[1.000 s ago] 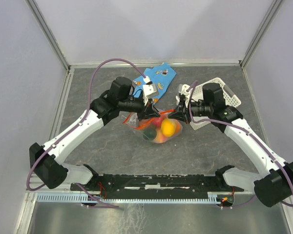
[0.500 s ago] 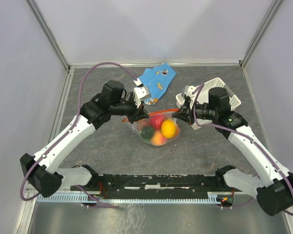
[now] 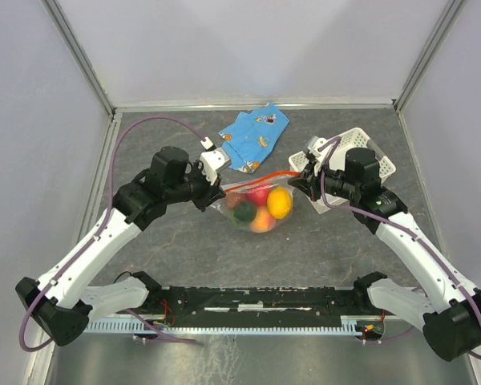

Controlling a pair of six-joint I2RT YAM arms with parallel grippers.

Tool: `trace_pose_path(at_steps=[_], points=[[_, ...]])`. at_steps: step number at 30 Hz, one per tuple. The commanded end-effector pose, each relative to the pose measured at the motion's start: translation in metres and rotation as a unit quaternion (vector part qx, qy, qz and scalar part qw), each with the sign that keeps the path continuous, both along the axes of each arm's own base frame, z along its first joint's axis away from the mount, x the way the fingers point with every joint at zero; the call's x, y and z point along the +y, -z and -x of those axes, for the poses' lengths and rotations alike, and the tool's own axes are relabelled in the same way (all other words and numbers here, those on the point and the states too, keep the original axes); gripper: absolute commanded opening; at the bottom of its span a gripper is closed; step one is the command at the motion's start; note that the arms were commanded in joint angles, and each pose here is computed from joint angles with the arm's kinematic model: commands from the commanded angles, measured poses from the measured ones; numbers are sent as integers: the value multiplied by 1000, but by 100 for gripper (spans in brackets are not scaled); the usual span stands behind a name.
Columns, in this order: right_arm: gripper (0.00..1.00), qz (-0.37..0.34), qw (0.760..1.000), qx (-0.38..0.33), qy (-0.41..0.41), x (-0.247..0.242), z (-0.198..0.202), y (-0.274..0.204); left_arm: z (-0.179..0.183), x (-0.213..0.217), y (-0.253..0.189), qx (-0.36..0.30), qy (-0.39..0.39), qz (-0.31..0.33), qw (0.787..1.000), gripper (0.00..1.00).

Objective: Place the food in the zip-top bag and seal the zipper
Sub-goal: Zip the zipper food storage bag at the center of the board, then place the zipper food storage bag at the center of the board.

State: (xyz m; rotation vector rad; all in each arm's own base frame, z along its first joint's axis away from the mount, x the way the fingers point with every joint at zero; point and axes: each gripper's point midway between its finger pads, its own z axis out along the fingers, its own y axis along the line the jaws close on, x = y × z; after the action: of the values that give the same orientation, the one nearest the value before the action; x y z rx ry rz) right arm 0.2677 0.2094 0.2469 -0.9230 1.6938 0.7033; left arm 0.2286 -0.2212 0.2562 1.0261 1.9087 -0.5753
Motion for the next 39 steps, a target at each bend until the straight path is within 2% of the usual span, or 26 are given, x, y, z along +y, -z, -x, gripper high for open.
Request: trace_pose_path(at_steps=[1,12,21,29,33,36,39], points=[[2,4,995,-44,93,-22,-33,-16,-9,27,0,-8,-78,-18,997,3],[2,1,986,-43,163,-36,-62,-14,-18,61,2,-31,-167,-50,984,3],[2,-11,990,-51,127,-16,-84,-20,-32,80,-7,-65,-228,-60,970,3],[2,-21,994,-56,94,7,-113,-23,-57,68,-24,-99,-234,-45,966,3],[2,-26,996,-23,88,10,-104,-3,-51,51,-16,-76,-202,-20,976,3],[2,-18,996,11,92,4,-88,16,-32,27,-2,-20,-148,18,989,6],[2,-17,995,41,90,-1,-65,32,-16,18,15,26,-130,43,990,8]])
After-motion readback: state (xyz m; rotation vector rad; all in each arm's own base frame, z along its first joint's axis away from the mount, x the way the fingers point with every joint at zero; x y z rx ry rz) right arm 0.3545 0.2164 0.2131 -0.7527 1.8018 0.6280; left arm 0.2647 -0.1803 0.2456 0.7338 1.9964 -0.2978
